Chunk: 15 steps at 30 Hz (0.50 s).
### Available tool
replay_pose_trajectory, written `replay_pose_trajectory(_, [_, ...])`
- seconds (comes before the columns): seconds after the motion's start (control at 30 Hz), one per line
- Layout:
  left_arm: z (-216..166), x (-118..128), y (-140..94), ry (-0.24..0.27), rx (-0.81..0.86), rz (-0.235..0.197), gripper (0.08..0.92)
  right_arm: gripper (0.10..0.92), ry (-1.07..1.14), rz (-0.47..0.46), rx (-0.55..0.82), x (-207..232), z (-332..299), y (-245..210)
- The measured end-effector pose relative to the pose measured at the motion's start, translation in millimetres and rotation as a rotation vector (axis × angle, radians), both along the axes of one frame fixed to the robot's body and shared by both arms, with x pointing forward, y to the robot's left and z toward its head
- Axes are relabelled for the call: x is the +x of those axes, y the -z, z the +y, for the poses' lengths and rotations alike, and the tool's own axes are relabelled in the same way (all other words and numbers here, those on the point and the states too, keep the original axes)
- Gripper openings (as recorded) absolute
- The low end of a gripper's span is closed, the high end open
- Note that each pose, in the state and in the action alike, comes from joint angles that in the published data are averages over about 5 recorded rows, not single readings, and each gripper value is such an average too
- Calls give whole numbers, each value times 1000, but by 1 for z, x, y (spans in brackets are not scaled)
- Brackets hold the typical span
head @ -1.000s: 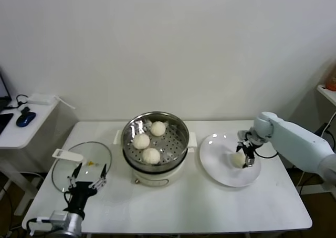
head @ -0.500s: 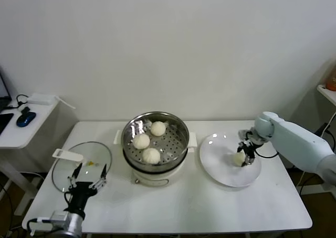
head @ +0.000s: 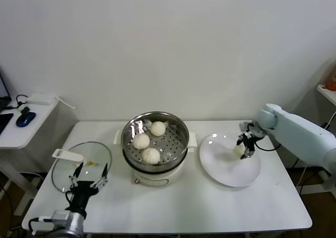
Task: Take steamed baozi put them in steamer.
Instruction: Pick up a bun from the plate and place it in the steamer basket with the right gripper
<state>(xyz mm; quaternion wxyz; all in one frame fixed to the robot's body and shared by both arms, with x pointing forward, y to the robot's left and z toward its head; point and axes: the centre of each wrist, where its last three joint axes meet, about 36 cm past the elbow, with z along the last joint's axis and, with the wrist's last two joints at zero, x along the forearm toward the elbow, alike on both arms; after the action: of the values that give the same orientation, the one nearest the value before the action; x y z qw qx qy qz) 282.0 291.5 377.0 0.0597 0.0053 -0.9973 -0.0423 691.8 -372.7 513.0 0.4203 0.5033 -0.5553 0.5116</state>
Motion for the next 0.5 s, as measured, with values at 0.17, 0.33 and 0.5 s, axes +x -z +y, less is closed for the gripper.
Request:
replay_pose_trajectory(0.17, [-4, 2, 1, 8, -1, -2, 823, 670, -13, -27, 54, 10, 23, -46])
replay_pose_trajectory(0.33, [-8, 2, -1, 19, -3, -4, 823, 670, -26, -47, 112, 18, 51, -94])
replay_pose_trajectory(0.5, [-13, 3, -5, 31, -6, -15, 823, 670, -44, -64, 157, 25, 84, -140])
